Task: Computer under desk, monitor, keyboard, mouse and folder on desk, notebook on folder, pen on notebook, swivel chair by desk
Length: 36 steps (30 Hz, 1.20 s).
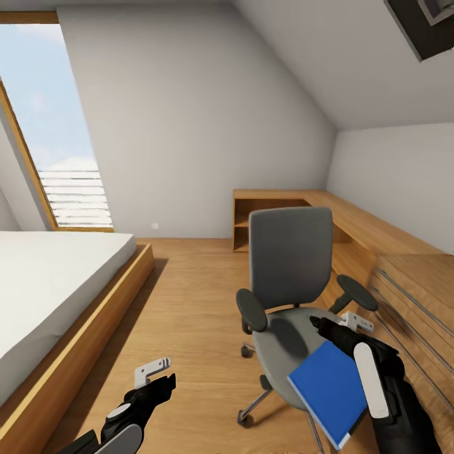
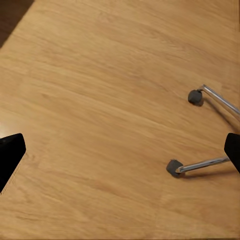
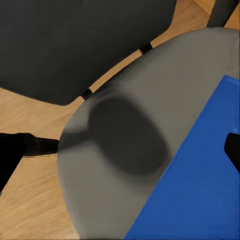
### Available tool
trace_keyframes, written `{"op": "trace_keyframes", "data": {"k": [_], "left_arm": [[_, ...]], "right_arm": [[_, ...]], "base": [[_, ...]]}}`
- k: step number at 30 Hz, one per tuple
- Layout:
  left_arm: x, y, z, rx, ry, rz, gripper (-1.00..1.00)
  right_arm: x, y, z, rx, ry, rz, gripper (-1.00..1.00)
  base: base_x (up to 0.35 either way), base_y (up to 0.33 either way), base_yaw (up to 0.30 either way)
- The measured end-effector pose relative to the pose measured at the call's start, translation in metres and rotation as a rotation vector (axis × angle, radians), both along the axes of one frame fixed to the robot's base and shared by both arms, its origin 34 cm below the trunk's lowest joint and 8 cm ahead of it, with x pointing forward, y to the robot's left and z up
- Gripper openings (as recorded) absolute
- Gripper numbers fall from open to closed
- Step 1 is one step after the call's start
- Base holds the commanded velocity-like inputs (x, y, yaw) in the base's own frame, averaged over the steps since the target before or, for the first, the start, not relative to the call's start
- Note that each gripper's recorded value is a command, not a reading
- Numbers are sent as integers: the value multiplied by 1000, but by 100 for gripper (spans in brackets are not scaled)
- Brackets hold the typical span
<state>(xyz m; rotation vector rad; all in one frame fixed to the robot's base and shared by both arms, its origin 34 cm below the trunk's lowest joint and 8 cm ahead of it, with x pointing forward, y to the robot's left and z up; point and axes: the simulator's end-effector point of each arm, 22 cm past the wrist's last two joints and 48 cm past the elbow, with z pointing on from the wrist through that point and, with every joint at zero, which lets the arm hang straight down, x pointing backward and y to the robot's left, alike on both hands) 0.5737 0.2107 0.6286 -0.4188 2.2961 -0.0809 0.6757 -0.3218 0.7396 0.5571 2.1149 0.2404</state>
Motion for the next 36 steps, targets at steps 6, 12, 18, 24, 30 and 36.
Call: {"op": "trace_keyframes", "data": {"k": [6,12,18,24,30,36], "left_arm": [[0,0,1,0,-2,-2,100],[0,-1,0,0,-2,-2,100],[0,-1,0,0,-1,-4,100],[-1,-1,0,1,-1,-4,100],[-1,-1,0,0,-1,-4,100],[-1,-2,0,0,-2,-6,100]], "right_arm": [[0,-4,3,101,-23,-26,100],[-4,-18,-6,181,-20,-72,100],[-6,-24,-9,195,-19,-89,100],[-7,-22,-10,200,-15,-89,100],[-7,-23,-11,201,-14,-90,100],[-7,-22,-11,203,-13,-90,100]], "base": [[-7,240,-265],[0,102,-269],[0,298,-269],[0,202,-271],[0,50,-271],[0,135,-271]]}}
